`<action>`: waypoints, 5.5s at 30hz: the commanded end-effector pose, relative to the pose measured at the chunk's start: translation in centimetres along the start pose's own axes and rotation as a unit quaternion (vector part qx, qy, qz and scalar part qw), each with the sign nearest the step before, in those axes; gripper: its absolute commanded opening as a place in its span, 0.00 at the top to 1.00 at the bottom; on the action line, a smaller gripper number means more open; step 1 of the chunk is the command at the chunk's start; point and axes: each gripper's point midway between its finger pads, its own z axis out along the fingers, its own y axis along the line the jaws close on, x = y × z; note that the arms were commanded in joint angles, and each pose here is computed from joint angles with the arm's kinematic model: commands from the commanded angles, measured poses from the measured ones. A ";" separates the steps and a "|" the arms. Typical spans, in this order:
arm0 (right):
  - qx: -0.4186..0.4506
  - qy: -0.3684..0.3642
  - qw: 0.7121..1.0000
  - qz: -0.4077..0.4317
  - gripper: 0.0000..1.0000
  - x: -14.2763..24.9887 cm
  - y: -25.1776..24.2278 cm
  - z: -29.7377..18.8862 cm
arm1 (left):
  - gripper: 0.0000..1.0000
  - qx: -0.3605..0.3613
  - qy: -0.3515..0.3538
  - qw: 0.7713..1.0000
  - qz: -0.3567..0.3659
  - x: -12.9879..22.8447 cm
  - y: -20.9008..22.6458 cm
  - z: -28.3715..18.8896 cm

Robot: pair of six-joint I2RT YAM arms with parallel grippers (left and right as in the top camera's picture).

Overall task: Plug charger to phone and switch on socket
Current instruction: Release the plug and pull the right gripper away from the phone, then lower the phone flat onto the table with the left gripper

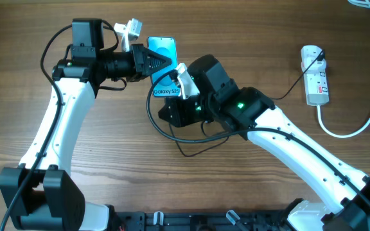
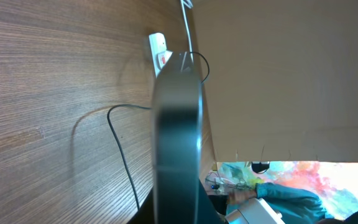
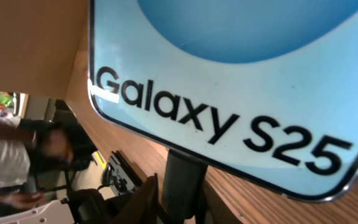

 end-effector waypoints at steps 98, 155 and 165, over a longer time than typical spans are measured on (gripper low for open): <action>0.345 -0.149 0.920 0.108 0.00 -5.6 -17.8 -9.1 | 0.96 -0.407 0.056 0.911 -0.032 5.9 14.3 3.2; 0.345 -0.149 0.920 0.108 0.00 -5.6 -17.8 -9.1 | 0.56 -0.452 0.065 0.890 -0.001 5.8 21.8 8.8; 0.345 -0.149 0.920 0.108 0.00 -5.6 -17.8 -9.1 | 0.52 -0.453 0.067 0.889 -0.002 5.9 21.8 8.7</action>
